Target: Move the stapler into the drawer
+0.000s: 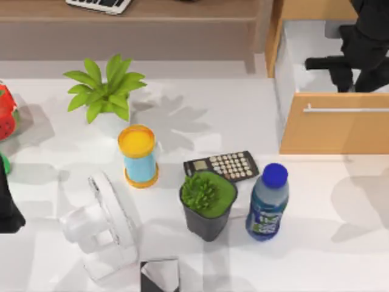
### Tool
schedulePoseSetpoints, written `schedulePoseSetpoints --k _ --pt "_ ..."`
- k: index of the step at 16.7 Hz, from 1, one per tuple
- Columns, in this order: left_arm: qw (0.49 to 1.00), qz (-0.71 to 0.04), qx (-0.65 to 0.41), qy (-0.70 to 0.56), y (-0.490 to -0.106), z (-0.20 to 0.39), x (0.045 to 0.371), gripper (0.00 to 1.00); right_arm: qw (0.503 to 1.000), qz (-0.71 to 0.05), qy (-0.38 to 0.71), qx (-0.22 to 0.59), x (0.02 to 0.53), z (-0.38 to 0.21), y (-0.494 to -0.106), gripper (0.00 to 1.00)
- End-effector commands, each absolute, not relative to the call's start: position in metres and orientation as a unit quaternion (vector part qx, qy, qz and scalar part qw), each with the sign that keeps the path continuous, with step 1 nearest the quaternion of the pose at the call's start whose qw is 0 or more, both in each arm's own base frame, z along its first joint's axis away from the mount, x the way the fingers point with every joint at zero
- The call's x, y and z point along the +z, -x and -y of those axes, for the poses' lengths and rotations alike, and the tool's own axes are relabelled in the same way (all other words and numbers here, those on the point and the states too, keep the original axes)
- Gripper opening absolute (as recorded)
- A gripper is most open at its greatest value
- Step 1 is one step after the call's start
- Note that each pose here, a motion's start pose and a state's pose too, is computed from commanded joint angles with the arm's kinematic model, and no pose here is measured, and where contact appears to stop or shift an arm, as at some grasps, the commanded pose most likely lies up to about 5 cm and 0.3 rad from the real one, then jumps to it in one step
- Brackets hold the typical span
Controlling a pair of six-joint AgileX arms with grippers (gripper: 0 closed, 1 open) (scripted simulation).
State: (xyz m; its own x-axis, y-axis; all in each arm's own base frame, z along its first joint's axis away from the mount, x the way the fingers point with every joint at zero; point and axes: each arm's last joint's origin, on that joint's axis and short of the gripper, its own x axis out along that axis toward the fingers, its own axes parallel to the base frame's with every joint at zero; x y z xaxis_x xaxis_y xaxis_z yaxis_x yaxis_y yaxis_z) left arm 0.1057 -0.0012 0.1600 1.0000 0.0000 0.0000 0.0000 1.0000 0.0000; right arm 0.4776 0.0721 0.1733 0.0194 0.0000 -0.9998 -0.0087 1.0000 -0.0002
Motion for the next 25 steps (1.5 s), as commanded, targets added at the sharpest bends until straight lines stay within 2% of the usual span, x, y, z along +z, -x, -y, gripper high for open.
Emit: schedulePoseSetpoints --k 15,25 --pt "1.000 0.000 0.000 0.000 -0.106 0.001 0.160 1.00 0.703 -0.711 -0.003 -0.006 0.153 -0.072 -0.478 0.00" --pt "1.000 0.000 0.000 0.000 -0.106 0.001 0.160 1.00 0.703 -0.711 -0.003 -0.006 0.153 -0.072 -0.478 0.75"
